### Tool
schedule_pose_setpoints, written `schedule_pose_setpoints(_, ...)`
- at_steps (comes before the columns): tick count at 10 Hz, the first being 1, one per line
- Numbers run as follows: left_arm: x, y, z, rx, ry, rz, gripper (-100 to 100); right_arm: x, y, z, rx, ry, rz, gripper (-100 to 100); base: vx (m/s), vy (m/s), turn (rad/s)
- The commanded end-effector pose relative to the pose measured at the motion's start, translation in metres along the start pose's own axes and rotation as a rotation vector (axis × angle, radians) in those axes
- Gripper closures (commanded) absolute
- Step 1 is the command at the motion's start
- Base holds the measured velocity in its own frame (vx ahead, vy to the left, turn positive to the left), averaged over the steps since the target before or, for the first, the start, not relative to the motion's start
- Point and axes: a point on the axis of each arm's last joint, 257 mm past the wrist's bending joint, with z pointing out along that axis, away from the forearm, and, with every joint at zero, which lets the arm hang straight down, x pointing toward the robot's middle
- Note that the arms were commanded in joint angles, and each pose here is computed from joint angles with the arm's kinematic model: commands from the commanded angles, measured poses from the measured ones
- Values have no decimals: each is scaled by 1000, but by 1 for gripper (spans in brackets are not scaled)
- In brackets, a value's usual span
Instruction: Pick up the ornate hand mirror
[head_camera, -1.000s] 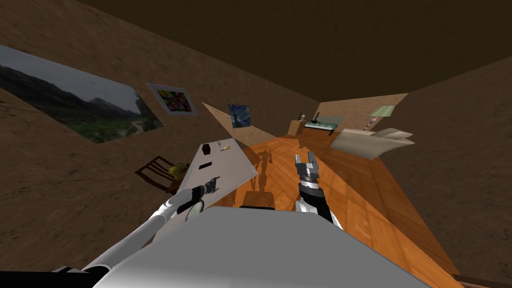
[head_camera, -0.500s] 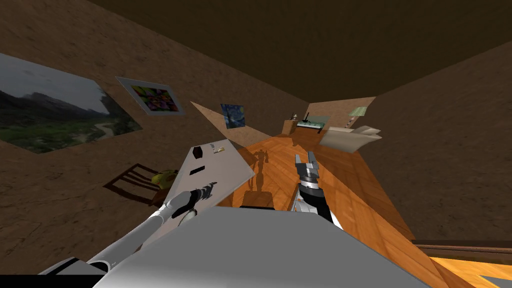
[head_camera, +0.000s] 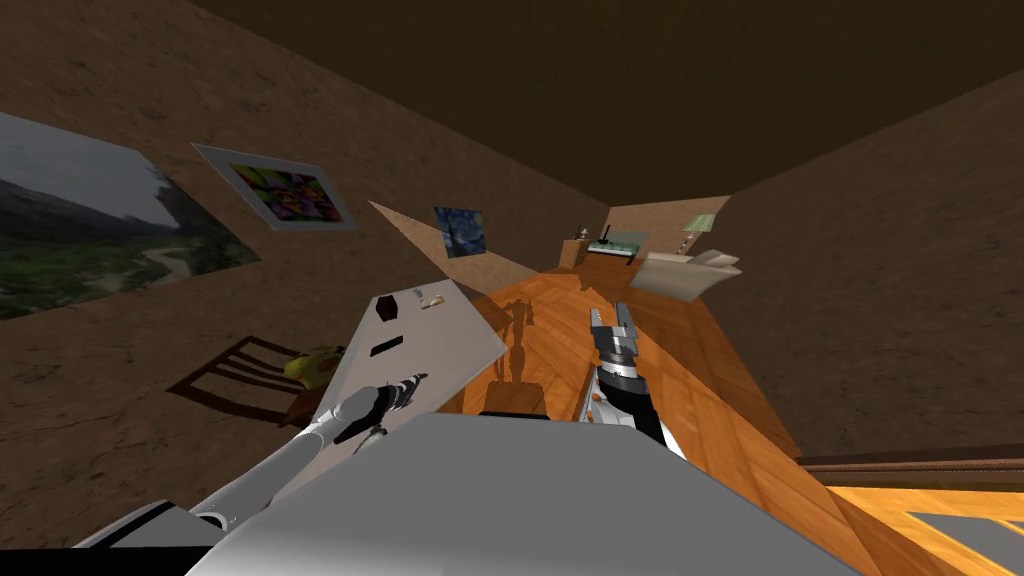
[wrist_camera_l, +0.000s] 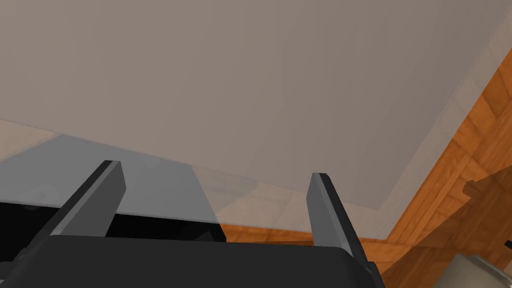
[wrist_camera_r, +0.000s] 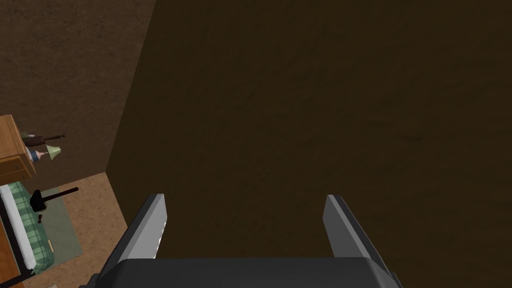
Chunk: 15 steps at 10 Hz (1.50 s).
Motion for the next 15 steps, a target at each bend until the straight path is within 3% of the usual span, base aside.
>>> schedule_pose_setpoints(1, 6, -26, -1, 68, 11, 64, -100, 0, 0, 0, 0, 0, 0, 0, 4, 7, -209)
schedule_pose_setpoints(2, 7, -29, -1, 78, 14, 82, -100, 0, 0, 0, 0, 0, 0, 0, 7, 20, -115)
schedule_pose_setpoints(5, 15, -73, -4, 202, 15, 218, -100, 0, 0, 0, 0, 0, 0, 0, 6, 28, -140)
schedule_pose_setpoints(6, 18, -81, -6, 223, 19, 226, -100, 0, 0, 0, 0, 0, 0, 0, -1, 24, -91)
schedule_pose_setpoints(9, 22, -123, -13, 341, 2, 344, -100, 0, 0, 0, 0, 0, 0, 0, 0, 29, -129)
schedule_pose_setpoints(10, 24, -129, -15, 355, 4, 347, -100, 0, 0, 0, 0, 0, 0, 0, -6, 31, -66)
schedule_pose_setpoints(11, 25, -149, -21, 411, -9, 392, -100, 0, 0, 0, 0, 0, 0, 0, -10, 38, -108)
schedule_pose_setpoints(12, 26, -150, -21, 414, -8, 398, -100, 0, 0, 0, 0, 0, 0, 0, -10, 31, -65)
schedule_pose_setpoints(13, 26, -164, -25, 458, -24, 449, -100, 0, 0, 0, 0, 0, 0, 0, -15, 32, -106)
schedule_pose_setpoints(15, 27, -169, -27, 469, -23, 443, -100, 0, 0, 0, 0, 0, 0, 0, -9, 18, -19)
